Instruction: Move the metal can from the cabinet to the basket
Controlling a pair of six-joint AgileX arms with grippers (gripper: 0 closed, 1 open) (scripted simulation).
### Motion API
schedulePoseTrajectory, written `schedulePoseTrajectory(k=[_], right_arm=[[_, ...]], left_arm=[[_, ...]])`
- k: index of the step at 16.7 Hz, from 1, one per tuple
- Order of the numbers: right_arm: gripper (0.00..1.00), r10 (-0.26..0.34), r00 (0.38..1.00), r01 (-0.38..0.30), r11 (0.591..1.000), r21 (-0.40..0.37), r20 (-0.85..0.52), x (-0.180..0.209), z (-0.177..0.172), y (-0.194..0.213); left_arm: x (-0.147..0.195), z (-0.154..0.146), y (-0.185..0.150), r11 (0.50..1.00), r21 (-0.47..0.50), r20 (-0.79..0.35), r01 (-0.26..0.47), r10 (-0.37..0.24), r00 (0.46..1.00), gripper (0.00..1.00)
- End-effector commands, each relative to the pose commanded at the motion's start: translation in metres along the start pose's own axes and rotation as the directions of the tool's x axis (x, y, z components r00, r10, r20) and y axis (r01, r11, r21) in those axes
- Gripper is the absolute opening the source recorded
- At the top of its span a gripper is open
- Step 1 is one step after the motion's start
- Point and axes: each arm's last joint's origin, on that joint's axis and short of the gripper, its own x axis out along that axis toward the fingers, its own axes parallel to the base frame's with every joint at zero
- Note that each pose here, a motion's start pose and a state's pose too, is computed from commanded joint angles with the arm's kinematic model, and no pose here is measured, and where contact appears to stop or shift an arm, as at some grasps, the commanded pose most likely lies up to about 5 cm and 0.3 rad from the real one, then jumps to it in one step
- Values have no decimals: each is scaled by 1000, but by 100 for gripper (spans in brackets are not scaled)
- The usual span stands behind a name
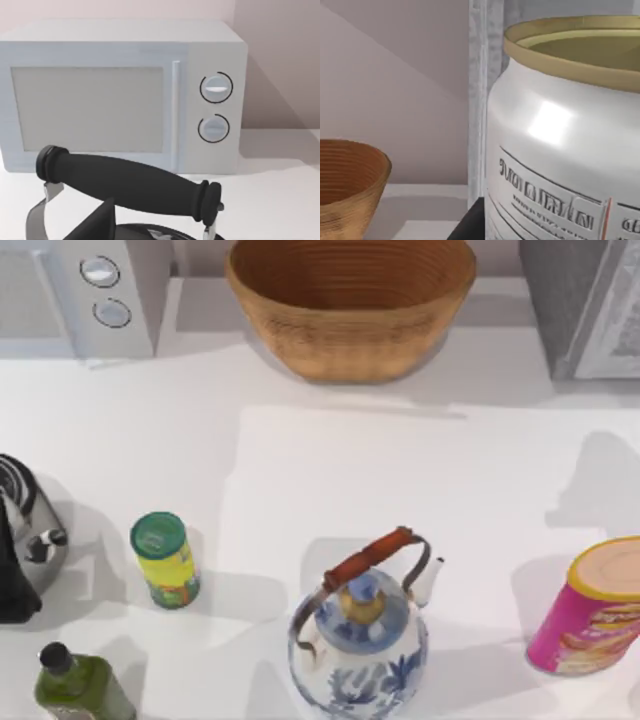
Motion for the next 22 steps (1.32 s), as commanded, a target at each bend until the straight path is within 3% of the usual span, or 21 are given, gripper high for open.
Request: schedulePoseTrajectory(k=[6, 10, 17, 22], right_arm=[[0, 6, 1000, -6, 1000, 13, 10, -7, -132, -14], [0, 10, 999, -11, 1000, 17, 51, -5, -176, -17], [0, 13, 999, -14, 1000, 19, 46, -4, -185, -18], [0, 16, 996, -18, 1000, 19, 87, -3, -142, -14]], left_arm=[[0, 0, 0, 1000, 0, 0, 0, 0, 1000, 100], [0, 0, 0, 1000, 0, 0, 0, 0, 1000, 100], [0, 0, 0, 1000, 0, 0, 0, 0, 1000, 100], [0, 0, 0, 1000, 0, 0, 0, 0, 1000, 100]])
